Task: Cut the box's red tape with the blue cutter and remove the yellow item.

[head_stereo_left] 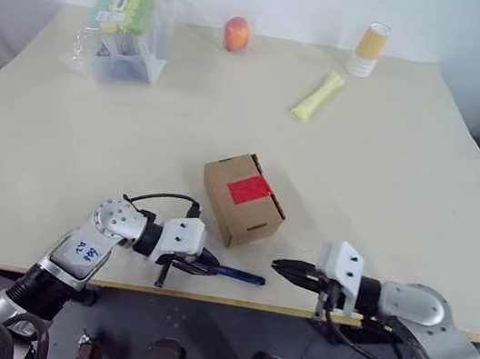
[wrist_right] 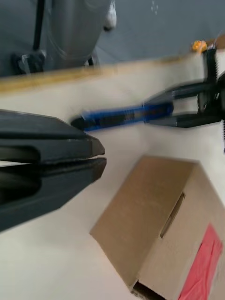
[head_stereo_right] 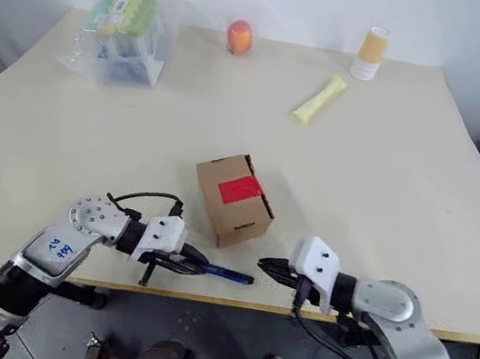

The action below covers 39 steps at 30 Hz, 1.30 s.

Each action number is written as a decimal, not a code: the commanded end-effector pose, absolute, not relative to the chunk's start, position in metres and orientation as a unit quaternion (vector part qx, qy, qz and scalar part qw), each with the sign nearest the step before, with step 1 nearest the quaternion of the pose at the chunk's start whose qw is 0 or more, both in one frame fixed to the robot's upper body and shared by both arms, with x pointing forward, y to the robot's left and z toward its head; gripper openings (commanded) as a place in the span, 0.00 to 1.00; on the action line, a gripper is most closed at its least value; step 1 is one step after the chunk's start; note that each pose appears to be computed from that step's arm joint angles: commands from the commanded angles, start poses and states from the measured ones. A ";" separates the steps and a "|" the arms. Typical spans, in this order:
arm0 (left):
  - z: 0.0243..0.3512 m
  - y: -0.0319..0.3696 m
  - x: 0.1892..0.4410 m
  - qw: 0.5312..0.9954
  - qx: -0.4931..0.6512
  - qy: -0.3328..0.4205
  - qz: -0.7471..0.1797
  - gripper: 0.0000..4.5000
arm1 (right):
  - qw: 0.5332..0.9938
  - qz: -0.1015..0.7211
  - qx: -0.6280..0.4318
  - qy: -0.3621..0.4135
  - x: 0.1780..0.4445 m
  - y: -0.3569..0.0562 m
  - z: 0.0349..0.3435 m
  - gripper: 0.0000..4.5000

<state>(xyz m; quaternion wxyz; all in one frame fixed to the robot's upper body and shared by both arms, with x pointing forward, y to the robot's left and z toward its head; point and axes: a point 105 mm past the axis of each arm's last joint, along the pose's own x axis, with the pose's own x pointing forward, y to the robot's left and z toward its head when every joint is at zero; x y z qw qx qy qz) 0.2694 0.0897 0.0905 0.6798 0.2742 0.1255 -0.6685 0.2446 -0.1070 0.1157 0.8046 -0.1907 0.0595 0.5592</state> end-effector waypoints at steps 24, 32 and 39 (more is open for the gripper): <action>0.081 0.079 0.271 0.690 0.292 0.157 -0.643 0.10 | 0.773 0.599 -0.196 0.070 0.248 -0.103 0.102 0.01; 0.079 0.080 0.270 0.688 0.295 0.159 -0.644 0.10 | 0.789 0.581 -0.184 0.076 0.254 -0.116 0.106 0.01; 0.080 0.078 0.273 0.688 0.299 0.156 -0.642 0.10 | 0.776 0.598 -0.184 0.080 0.252 -0.105 0.100 0.01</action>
